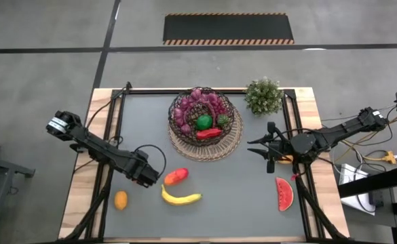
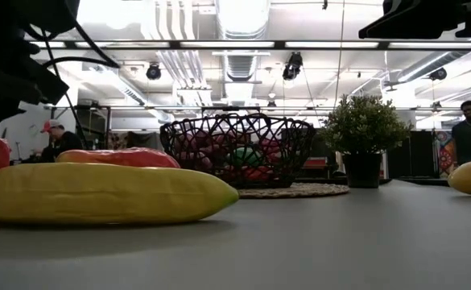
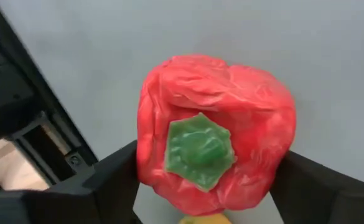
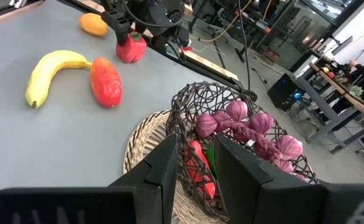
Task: Build produce basket
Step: Put the red bell pepper into the basket
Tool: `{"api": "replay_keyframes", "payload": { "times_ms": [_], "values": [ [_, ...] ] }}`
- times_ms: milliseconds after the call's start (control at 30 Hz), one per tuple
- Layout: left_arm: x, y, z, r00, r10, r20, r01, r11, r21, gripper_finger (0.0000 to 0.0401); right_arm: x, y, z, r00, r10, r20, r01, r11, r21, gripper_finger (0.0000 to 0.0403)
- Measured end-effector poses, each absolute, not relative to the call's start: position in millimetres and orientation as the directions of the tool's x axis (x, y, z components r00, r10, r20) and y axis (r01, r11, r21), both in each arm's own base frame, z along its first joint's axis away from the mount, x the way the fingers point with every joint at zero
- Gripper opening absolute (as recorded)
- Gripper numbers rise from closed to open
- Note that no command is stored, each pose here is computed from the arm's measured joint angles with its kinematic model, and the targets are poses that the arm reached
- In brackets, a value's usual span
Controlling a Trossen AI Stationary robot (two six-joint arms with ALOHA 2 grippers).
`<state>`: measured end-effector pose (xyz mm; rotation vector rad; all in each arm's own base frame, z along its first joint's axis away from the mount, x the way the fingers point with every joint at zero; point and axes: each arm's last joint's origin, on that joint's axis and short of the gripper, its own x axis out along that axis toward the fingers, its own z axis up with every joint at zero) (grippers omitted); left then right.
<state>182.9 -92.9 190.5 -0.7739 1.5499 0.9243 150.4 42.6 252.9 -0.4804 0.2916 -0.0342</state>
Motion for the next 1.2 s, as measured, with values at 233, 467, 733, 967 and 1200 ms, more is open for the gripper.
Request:
{"api": "replay_keyframes", "payload": {
  "times_ms": [233,467,733,967,1200],
  "values": [
    [201,-101,219,-0.041,-0.017,-0.999,-0.83,0.558,0.024,0.0246,150,43,253,0.958,-0.099,-0.269,-0.04,0.883,-0.468,0.0093],
    [235,-105,293,0.296,0.023,-0.955,-0.711,0.673,-0.204,0.0242,151,48,251,0.961,0.077,-0.265,-0.2,0.856,-0.477,0.0093],
    [269,-100,366,0.62,0.144,-0.771,-0.463,0.861,-0.212,0.0241,149,47,244,0.981,0.154,-0.121,-0.196,0.812,-0.55,0.0093],
    [300,-87,394,0.745,0.14,-0.652,-0.277,0.954,-0.111,0.024,133,41,233,0.987,0.163,-0.013,-0.142,0.815,-0.563,0.0093],
    [316,-53,396,0.738,0.221,-0.637,-0.312,0.949,-0.032,0.024,108,28,236,0.971,0.186,0.151,-0.078,0.842,-0.534,0.0082]
  ]
}}
